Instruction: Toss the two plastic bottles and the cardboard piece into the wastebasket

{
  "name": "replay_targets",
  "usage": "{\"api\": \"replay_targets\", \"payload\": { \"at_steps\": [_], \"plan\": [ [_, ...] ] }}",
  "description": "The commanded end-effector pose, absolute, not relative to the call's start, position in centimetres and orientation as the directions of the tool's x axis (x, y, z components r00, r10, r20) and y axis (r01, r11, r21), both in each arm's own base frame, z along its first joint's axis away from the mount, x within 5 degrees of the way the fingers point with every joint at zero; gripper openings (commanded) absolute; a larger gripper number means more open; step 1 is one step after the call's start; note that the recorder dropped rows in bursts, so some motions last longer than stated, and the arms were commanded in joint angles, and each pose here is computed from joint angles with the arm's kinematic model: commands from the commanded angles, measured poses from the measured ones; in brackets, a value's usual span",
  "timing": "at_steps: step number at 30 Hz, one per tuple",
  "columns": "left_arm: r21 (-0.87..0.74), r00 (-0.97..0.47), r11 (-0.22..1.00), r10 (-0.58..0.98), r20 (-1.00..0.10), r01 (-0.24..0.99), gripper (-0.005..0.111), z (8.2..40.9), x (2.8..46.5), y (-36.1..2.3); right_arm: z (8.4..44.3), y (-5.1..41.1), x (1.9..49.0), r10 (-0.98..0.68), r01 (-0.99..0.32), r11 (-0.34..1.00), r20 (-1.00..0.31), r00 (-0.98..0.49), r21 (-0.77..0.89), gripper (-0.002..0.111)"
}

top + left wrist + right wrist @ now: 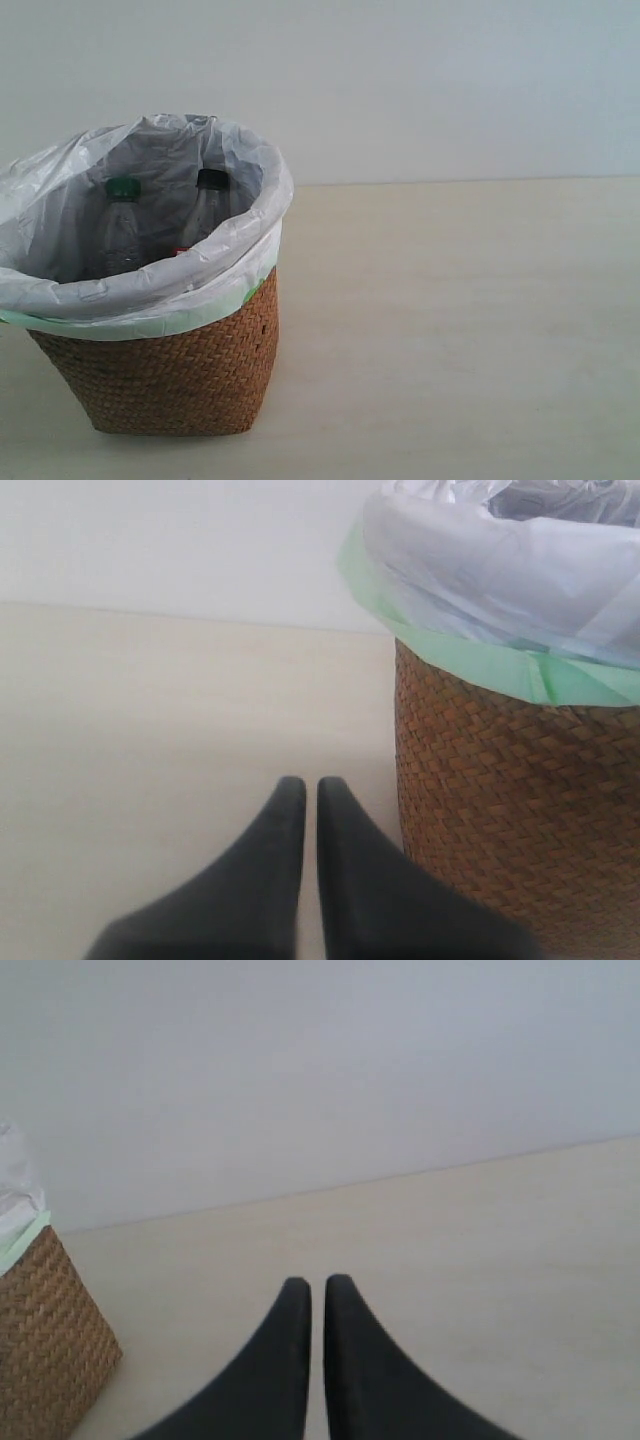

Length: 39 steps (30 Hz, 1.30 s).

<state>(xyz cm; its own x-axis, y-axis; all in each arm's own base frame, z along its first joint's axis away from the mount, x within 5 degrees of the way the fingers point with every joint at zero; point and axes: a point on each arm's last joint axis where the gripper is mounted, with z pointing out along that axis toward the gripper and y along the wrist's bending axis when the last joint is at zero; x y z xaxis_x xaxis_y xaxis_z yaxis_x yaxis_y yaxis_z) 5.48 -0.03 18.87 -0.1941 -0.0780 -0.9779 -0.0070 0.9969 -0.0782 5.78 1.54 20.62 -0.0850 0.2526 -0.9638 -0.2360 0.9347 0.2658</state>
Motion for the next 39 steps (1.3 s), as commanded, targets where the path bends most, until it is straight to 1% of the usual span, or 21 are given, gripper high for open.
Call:
{"api": "replay_targets", "payload": {
  "at_steps": [1, 3, 7, 12, 16, 39],
  "plan": [
    [-0.079, -0.189, 0.997, -0.079, -0.979, -0.01, 0.004, 18.8, 5.5, 0.0, 20.5, 1.4, 5.5, 0.252, -0.236, 0.936, -0.965, -0.066, 0.261, 0.001],
    [-0.079, -0.189, 0.997, -0.079, -0.979, -0.01, 0.004, 18.8, 5.5, 0.0, 20.5, 1.4, 5.5, 0.241, -0.236, 0.939, -0.968, -0.068, 0.25, 0.001],
    [-0.079, -0.189, 0.997, -0.079, -0.979, -0.01, 0.004, 18.8, 5.5, 0.0, 19.9, 1.5, 5.4, 0.2, -0.233, 0.947, -0.973, -0.119, 0.223, 0.001],
    [-0.079, -0.189, 0.997, -0.079, -0.979, -0.01, 0.004, 18.8, 5.5, 0.0, 18.5, 1.7, 5.1, 0.07, -0.246, 0.96, -0.964, -0.255, 0.134, 0.001],
    [-0.079, -0.189, 0.997, -0.079, -0.979, -0.01, 0.004, 18.8, 5.5, 0.0, 18.3, 1.7, 5.1, 0.014, -0.26, 0.962, -0.967, -0.255, 0.083, 0.001],
    [-0.079, -0.189, 0.997, -0.079, -0.979, -0.01, 0.004, 18.8, 5.5, 0.0, 18.3, 1.8, 5.1, 0.038, -0.259, 0.96, -0.963, -0.268, 0.11, 0.001]
  ]
}}
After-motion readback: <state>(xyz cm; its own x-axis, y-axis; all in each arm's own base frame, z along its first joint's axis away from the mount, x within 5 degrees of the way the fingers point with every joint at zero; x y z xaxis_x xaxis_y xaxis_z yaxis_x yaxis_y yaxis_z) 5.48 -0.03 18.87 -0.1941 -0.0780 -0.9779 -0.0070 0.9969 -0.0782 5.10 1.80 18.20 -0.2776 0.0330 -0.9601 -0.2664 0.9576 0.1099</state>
